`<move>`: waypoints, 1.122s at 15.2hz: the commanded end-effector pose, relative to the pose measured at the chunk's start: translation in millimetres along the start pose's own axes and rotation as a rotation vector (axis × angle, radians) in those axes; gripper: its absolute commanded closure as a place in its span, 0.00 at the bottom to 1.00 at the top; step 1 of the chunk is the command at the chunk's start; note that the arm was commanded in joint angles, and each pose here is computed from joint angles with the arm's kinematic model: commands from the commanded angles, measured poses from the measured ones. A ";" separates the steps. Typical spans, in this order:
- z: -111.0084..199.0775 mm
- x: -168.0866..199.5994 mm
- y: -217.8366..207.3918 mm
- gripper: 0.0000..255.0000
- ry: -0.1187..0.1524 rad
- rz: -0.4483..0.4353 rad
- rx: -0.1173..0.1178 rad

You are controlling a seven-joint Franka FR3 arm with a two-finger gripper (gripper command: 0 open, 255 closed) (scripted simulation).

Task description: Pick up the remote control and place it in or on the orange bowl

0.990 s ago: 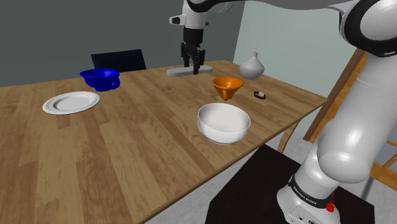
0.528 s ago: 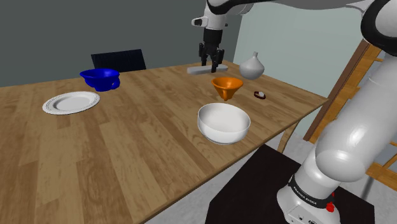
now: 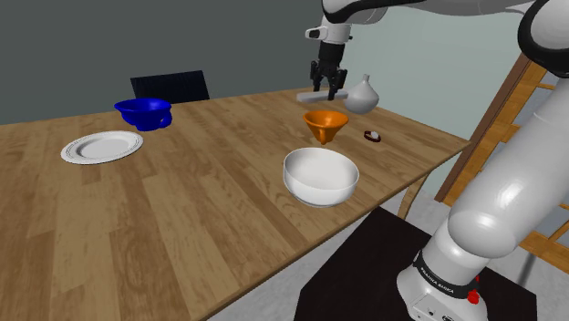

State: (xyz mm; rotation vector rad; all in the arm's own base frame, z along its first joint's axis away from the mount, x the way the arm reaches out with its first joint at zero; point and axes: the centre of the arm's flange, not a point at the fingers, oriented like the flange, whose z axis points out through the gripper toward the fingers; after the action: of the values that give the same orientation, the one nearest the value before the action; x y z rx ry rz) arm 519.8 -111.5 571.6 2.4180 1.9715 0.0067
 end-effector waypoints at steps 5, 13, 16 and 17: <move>14.7 -44.7 -3.6 1.00 0.000 -0.002 0.000; 56.9 -44.3 -4.4 1.00 0.000 -0.002 0.000; 72.8 -44.1 -4.7 1.00 0.000 -0.002 0.000; 74.3 -44.1 -4.8 1.00 0.000 -0.002 0.000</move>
State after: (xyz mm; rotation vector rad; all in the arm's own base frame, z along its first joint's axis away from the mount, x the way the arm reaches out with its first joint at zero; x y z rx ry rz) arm 507.0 -154.8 502.4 2.4163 1.9718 0.0066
